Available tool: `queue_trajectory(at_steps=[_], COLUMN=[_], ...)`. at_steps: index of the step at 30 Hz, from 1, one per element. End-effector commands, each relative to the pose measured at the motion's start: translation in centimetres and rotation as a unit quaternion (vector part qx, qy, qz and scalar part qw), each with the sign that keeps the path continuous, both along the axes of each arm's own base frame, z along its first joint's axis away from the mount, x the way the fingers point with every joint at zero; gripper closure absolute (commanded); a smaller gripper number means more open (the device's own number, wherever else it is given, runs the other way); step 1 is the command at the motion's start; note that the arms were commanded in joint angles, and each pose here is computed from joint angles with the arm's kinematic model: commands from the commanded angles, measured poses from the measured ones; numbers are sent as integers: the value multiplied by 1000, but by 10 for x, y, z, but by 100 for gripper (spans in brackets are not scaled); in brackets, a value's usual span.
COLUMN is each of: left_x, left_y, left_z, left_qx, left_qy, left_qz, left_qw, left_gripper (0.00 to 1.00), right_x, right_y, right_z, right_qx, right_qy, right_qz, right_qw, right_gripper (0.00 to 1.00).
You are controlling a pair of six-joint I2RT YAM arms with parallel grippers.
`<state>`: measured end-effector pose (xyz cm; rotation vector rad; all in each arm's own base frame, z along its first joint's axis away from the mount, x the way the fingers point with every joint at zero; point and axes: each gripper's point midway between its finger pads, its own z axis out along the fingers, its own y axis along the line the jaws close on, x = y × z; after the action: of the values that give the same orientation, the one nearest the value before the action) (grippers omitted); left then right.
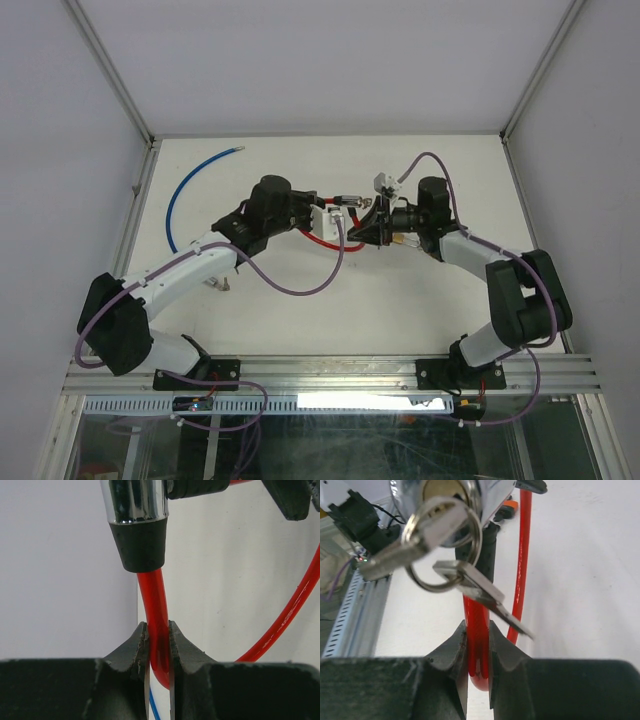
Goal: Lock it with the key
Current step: Lock the lock.
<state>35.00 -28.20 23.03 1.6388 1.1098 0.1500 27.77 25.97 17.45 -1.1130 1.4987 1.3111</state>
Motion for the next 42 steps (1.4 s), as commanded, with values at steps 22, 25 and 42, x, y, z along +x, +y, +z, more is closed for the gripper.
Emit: queue_trajectory(at_steps=[22, 25, 42], left_x=[-7, -11, -5], left_y=[-20, -20, -11], left_z=[-47, -52, -70], left_qx=[1, 9, 33], left_qy=[-127, -127, -118], left_qz=[13, 14, 44], left_qw=[992, 992, 992], left_gripper=[100, 100, 100], right_x=[66, 61, 44], right_y=[-13, -11, -15], right_z=[-33, -35, -36], right_qx=[-23, -20, -31], right_qy=[-142, -141, -152], right_qz=[-147, -132, -100], right_qw=[979, 981, 983], right_gripper=[100, 100, 64])
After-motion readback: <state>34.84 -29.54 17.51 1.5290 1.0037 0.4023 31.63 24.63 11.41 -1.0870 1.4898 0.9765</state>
